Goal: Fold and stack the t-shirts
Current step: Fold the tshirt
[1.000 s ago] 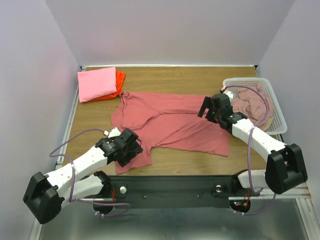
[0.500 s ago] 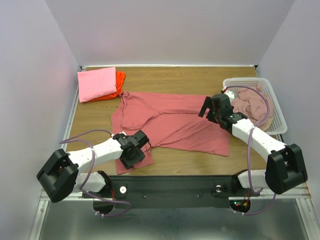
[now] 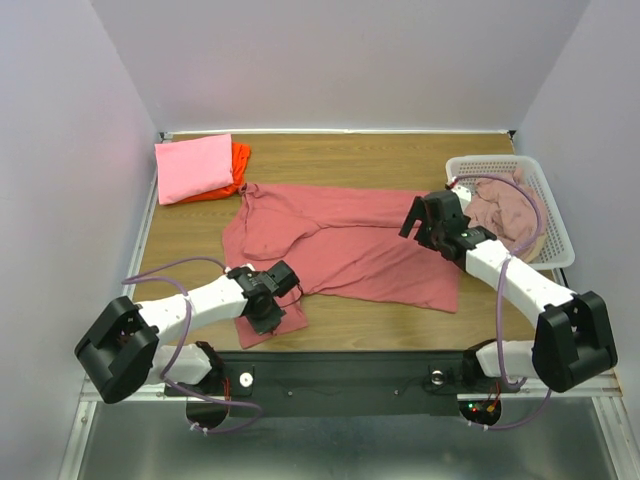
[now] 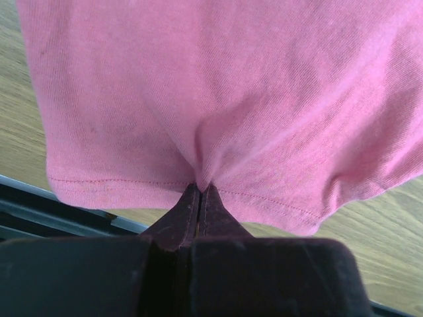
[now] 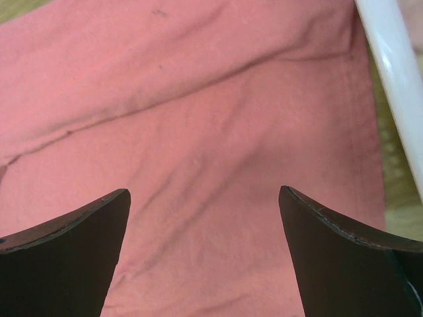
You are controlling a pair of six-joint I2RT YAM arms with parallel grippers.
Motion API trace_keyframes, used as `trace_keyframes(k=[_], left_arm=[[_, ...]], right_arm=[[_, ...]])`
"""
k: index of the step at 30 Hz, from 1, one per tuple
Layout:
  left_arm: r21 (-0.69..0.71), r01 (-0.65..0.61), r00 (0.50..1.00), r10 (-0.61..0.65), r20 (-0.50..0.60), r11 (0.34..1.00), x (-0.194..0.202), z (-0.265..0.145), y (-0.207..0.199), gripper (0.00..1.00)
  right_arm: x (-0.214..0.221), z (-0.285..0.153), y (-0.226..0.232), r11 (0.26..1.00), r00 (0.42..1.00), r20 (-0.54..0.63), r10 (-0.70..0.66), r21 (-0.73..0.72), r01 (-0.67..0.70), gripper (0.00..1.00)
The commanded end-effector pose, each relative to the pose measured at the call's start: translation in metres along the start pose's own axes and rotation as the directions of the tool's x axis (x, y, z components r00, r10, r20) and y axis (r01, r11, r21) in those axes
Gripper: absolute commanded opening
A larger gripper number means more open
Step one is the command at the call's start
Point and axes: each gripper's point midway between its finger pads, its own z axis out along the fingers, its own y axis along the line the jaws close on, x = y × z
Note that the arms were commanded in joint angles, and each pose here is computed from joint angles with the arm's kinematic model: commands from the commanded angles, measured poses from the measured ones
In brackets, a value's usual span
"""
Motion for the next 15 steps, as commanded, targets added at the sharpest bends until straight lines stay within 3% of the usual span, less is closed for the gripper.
trace_keyframes(k=[1,6,10,13,15], left_arm=[[0.016,-0.054,0.998,0.054,0.011,0.998,-0.004,-0.008,-0.005,0.0],[0.04,-0.125,0.991,0.123,0.053,0.991,-0.013,-0.015,-0.012,0.0],[-0.009,-0.181,0.98,0.181,0.083,0.984,-0.021,-0.013,-0.014,0.0],[-0.103,-0.182,0.974,0.194,0.12,0.978,-0.032,-0.016,-0.002,0.0],[-0.142,-0.185,0.971,0.204,0.126,0.972,-0.035,-0.02,0.006,0.0]], right_arm=[[0.011,-0.017,-0.023,0.997,0.998,-0.012,0.056,0.06,-0.055,1.0],[0.046,-0.053,-0.053,0.993,0.991,-0.1,0.088,0.084,-0.079,1.0],[0.073,-0.075,-0.086,0.981,0.982,-0.144,0.124,0.165,-0.1,1.0],[0.072,-0.086,-0.075,0.981,0.973,-0.152,0.175,0.116,-0.159,1.0],[0.08,-0.086,-0.082,0.963,0.958,-0.155,0.241,0.161,-0.216,1.0]])
